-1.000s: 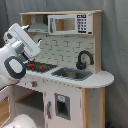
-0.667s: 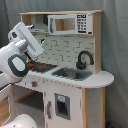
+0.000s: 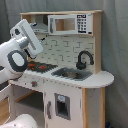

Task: Play with the kitchen

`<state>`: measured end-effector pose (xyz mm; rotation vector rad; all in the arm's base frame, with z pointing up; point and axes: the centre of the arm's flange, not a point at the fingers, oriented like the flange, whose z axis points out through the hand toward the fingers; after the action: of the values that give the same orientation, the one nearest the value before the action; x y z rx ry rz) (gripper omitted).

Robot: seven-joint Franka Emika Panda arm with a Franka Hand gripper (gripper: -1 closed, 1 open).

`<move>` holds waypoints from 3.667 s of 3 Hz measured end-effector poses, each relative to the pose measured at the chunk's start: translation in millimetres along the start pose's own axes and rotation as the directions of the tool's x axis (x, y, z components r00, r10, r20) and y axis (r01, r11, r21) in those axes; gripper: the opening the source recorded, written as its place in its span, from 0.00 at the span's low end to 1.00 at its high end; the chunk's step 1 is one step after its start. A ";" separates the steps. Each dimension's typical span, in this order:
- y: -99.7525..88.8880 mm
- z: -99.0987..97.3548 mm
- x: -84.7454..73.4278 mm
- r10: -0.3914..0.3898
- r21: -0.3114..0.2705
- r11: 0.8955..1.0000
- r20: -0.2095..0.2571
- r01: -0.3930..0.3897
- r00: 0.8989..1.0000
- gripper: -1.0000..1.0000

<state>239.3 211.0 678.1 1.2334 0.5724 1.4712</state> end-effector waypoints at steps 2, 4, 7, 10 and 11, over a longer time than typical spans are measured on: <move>-15.0 2.9 21.7 0.102 0.048 0.993 0.080 -0.106 0.992 1.00; -21.8 6.1 23.7 0.186 0.078 0.975 0.213 -0.207 0.959 1.00; -38.4 11.0 49.7 0.222 0.072 0.961 0.378 -0.268 0.899 1.00; -43.4 26.7 93.4 0.227 -0.001 0.966 0.472 -0.257 0.852 1.00; -45.1 45.2 101.7 0.222 -0.039 0.971 0.494 -0.234 0.841 1.00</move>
<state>310.9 306.1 693.9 1.6713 0.0927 1.2629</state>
